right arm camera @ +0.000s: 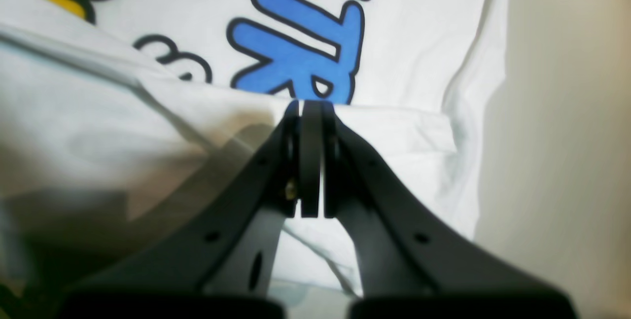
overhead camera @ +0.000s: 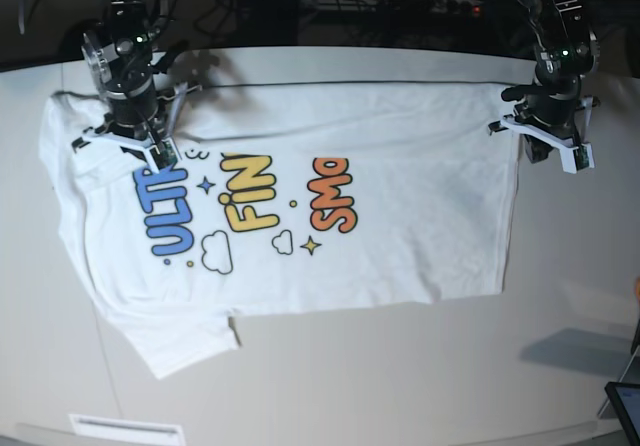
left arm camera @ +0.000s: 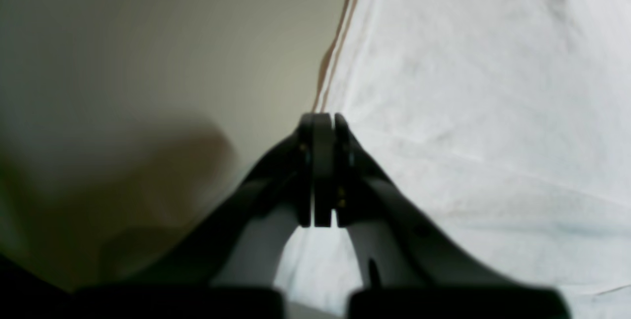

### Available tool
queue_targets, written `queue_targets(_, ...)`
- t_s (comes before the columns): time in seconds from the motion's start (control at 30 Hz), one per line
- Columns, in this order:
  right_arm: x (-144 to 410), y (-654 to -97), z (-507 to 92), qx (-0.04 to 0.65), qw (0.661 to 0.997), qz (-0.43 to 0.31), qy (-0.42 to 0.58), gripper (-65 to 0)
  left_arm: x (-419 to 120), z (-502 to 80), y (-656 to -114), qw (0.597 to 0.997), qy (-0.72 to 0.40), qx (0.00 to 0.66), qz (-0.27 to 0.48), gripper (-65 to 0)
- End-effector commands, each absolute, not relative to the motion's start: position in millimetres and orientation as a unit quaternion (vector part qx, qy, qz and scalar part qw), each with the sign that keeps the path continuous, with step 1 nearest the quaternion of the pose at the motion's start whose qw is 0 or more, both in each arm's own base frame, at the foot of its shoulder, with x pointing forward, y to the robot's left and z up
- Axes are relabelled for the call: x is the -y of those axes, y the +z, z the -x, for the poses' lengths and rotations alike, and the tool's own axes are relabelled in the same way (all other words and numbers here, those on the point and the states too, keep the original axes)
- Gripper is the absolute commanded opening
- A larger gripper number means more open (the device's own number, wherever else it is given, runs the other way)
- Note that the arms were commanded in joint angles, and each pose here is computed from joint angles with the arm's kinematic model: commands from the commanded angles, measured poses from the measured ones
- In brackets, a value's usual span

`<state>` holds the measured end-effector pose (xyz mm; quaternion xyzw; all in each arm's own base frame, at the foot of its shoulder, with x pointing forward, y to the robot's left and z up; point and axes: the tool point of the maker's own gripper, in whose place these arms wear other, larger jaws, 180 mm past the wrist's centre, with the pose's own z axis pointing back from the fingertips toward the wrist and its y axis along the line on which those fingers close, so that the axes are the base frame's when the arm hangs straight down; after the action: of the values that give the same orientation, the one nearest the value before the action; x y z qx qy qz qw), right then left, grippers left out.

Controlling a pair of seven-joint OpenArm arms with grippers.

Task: Fold the T-shirt properly

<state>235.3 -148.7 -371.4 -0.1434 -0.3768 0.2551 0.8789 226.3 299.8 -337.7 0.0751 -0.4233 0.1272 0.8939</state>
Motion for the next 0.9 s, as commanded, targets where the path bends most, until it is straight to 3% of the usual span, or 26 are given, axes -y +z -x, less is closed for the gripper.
queue_targets(0.0, 148.4, -362.1, -239.3, 0.393, 0.872, 0.147, 0.253, -63.7, -302.9, -231.2, -327.4, 0.886, 0.120, 0.440, -0.082, -65.0)
queue_targets(0.2, 153.6, -378.0, -209.5, 0.343, 0.892, 0.147, 0.253, -42.2, -303.7, -231.2, -327.0, 0.886, 0.120, 0.440, -0.083, -65.0)
queue_targets(0.87, 153.5, -388.1, -192.2, 0.321, 0.902, 0.140, 0.254, -41.4, -303.7, -232.2, -326.2, 0.885, 0.120, 0.441, -0.083, -65.0)
